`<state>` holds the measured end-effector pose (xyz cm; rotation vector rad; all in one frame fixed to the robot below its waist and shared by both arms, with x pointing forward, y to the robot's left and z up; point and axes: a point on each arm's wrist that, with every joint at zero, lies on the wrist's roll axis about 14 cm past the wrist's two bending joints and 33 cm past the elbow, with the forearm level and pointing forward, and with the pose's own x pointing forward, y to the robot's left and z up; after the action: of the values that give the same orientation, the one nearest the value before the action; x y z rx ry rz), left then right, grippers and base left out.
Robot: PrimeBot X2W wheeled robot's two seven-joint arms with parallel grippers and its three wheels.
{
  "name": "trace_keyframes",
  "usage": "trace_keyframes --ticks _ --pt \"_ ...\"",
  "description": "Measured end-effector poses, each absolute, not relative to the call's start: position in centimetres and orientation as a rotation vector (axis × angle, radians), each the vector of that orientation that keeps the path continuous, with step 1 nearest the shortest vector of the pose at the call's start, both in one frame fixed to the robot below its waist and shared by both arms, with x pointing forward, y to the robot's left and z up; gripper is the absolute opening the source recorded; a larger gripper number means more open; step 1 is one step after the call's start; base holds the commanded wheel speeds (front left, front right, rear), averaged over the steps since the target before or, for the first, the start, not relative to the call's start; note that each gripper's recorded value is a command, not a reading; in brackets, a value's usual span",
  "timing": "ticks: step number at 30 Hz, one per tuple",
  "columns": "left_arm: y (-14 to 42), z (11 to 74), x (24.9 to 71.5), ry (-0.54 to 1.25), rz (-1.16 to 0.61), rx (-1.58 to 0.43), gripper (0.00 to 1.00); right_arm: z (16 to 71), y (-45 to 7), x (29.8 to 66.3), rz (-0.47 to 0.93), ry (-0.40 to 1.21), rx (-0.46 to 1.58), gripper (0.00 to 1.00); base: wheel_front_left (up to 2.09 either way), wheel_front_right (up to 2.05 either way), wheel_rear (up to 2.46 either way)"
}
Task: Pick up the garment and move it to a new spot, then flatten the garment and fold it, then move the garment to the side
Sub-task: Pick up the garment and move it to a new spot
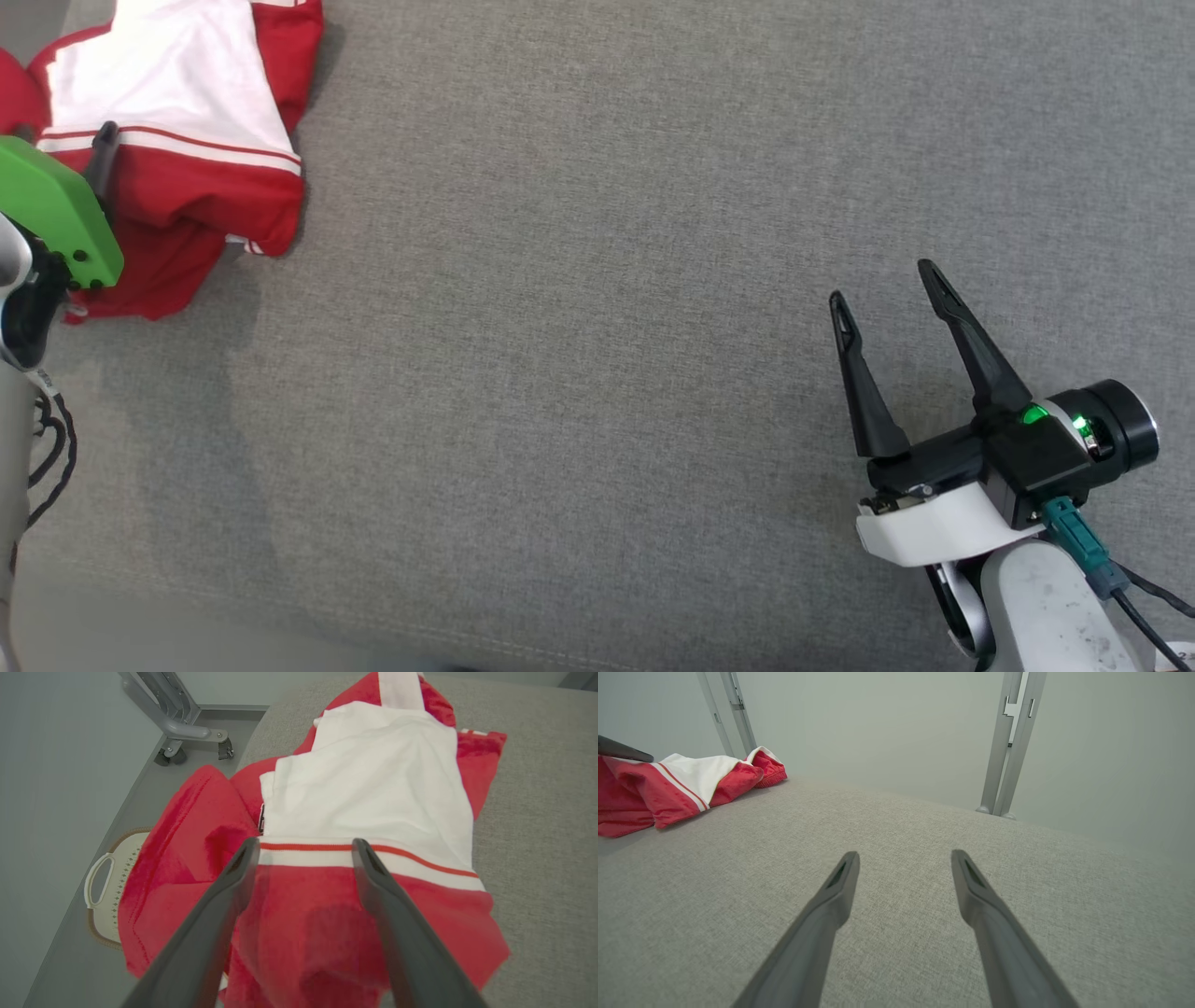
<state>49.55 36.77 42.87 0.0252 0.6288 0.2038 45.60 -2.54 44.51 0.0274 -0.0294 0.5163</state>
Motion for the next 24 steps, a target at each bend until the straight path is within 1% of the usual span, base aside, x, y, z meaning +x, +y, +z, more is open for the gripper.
trace_keyframes --ticks 5,13,15,19,24 --pt "37.0 41.1 49.9 0.722 0.196 0.056 1.00 43.6 -2.9 45.4 0.512 -0.005 0.030 1.00 0.00 0.00 0.00" --pt "36.0 38.6 50.0 0.831 0.180 0.009 1.00 43.5 -1.6 44.5 0.574 -0.004 0.046 1.00 0.00 0.00 0.00" --pt "35.4 38.3 50.2 0.840 0.166 -0.013 0.00 43.3 -1.7 44.6 0.576 -0.001 0.045 1.00 0.00 0.00 0.00" --pt "34.3 38.2 50.4 0.838 0.123 0.001 0.00 43.2 -1.6 44.6 0.580 0.002 0.044 1.00 0.00 0.00 0.00" --pt "35.7 40.3 50.8 0.739 0.135 0.042 0.00 43.5 -1.3 44.5 0.590 -0.006 0.041 1.00 0.00 0.00 0.00"
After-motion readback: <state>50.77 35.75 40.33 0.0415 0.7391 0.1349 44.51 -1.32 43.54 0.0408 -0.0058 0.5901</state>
